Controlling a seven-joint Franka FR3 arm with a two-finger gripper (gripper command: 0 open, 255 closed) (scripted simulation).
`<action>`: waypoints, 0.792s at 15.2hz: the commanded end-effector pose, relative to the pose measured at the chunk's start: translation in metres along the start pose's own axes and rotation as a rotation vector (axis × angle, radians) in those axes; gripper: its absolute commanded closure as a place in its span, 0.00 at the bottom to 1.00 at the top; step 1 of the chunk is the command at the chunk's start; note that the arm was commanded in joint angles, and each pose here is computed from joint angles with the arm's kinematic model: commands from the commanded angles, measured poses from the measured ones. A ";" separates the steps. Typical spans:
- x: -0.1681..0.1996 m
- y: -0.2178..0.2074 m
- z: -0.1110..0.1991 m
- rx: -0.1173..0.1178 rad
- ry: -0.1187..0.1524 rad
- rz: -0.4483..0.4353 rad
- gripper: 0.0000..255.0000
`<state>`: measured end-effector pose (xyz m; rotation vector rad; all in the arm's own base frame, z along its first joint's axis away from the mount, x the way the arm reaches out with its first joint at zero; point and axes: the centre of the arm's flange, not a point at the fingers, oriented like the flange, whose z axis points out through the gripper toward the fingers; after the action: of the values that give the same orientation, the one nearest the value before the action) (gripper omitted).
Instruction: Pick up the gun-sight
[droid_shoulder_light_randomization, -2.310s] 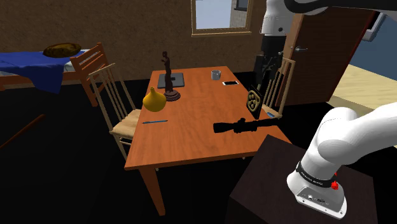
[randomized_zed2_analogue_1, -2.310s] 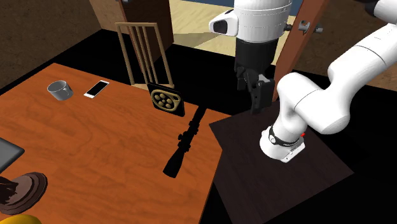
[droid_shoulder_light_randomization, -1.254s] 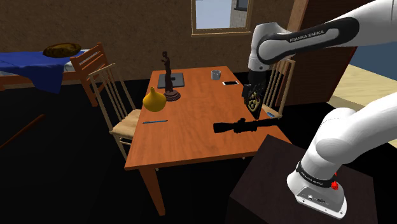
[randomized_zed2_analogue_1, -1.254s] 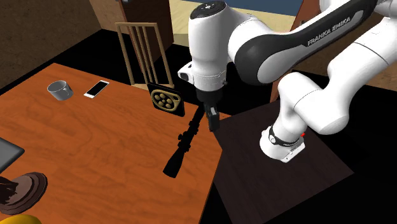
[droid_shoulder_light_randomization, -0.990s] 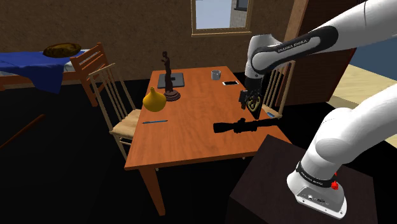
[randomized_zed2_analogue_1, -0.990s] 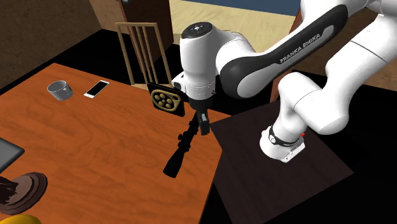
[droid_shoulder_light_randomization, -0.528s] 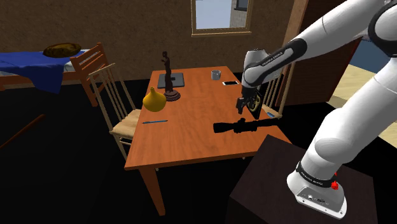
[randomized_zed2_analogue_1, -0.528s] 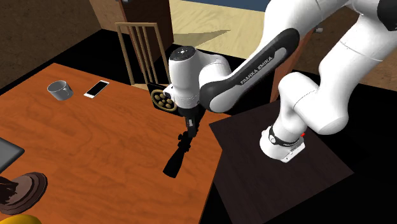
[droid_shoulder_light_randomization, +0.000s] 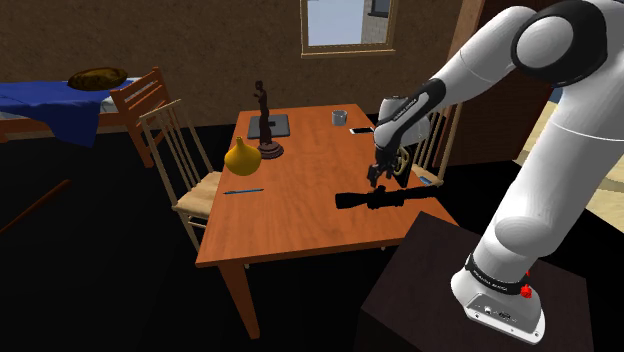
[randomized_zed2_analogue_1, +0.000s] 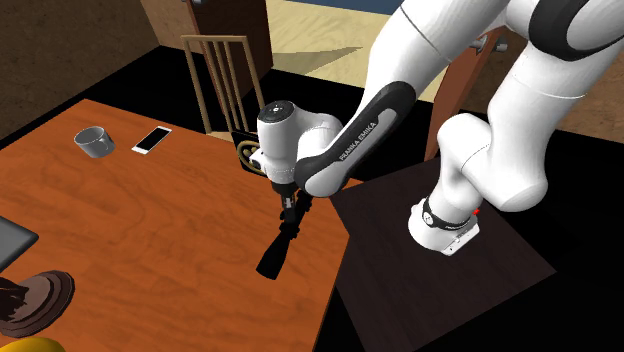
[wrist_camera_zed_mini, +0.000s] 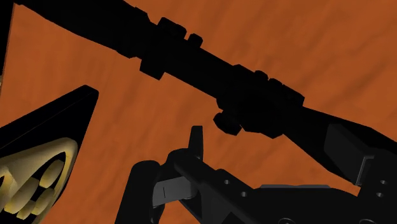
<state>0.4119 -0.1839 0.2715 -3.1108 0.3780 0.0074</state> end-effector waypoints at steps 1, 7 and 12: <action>0.000 0.001 0.011 0.000 0.001 0.000 0.00; 0.001 0.001 0.024 0.000 0.001 0.000 1.00; 0.000 0.001 0.024 0.000 0.001 0.000 1.00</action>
<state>0.4122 -0.1851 0.2483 -3.1113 0.3794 0.0047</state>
